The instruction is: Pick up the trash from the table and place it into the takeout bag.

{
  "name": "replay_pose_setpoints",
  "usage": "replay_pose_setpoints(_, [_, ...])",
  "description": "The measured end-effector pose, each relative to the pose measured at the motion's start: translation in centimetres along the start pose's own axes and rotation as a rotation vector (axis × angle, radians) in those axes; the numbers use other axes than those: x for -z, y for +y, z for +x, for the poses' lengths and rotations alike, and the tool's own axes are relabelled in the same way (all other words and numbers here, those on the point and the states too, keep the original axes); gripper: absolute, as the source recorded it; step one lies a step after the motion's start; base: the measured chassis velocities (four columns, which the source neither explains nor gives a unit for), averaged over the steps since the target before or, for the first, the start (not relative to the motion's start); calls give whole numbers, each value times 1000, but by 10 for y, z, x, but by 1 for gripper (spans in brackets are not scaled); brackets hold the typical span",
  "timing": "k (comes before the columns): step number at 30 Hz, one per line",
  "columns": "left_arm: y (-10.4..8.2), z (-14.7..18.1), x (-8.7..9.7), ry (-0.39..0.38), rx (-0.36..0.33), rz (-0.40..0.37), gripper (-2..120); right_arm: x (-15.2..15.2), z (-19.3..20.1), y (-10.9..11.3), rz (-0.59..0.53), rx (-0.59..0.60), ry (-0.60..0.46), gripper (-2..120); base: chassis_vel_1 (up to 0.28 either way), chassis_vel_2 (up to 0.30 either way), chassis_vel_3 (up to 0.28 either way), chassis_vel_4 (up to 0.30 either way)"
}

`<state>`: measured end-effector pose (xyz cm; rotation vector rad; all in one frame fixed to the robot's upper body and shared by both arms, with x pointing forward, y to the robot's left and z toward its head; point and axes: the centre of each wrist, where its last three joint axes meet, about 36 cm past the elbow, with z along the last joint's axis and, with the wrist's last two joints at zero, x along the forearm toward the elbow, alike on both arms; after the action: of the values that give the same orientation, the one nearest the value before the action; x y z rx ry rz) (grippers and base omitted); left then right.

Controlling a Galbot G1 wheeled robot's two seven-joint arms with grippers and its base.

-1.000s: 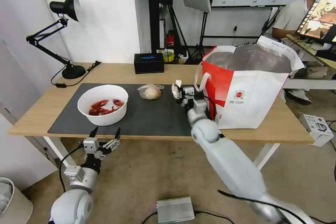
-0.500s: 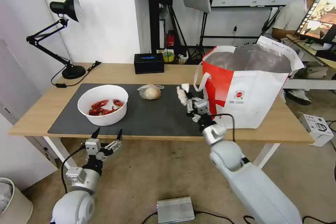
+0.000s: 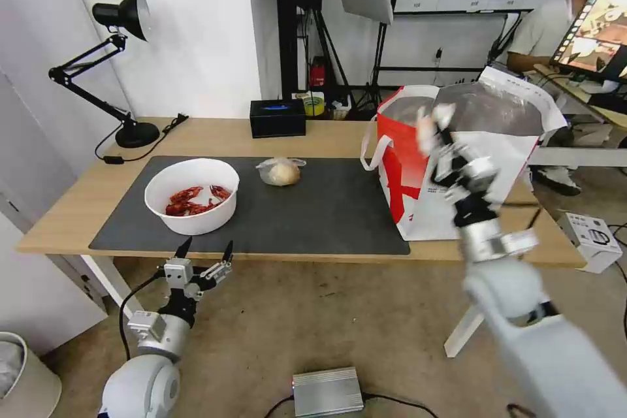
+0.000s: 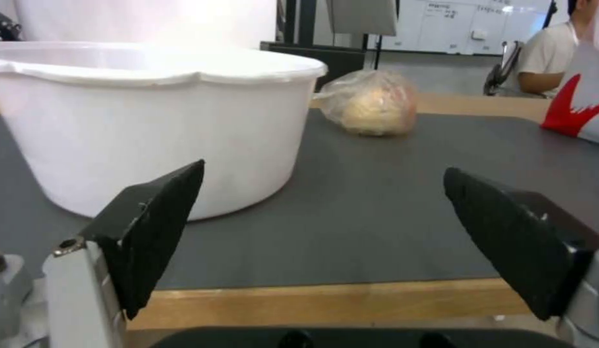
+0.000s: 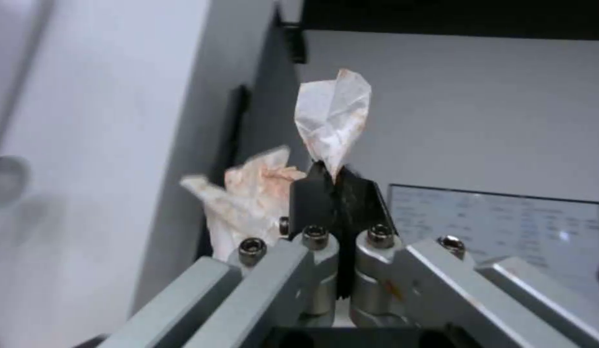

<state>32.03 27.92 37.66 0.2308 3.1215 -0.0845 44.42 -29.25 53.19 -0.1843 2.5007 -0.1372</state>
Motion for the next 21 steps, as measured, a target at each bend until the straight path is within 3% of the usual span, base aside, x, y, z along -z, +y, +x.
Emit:
replay_pose_setpoints(9, [-2, 0, 0, -5, 1, 7, 100, 35, -56, -35, -30, -129, 160, 0, 0, 0, 0, 0])
replay_pose_setpoints(13, [-2, -1, 0, -6, 1, 12, 100, 78, -107, -58, -107, -216, 389, 0, 0, 0, 0, 0])
replay_pose_setpoints(14, [-2, -1, 0, -6, 1, 12, 100, 78, -107, -58, -107, -216, 389, 0, 0, 0, 0, 0])
replay_pose_setpoints(17, [-2, -3, 1, -11, 1, 13, 100, 99, -139, -74, -163, -268, 587, 0, 0, 0, 0, 0])
replay_pose_setpoints(18, [-2, -3, 1, -11, 1, 13, 100, 99, -139, -74, -163, -268, 587, 0, 0, 0, 0, 0])
replay_pose_setpoints(21, [-1, -3, 2, -14, 3, 12, 100, 101, -155, -85, -226, -318, 727, 0, 0, 0, 0, 0])
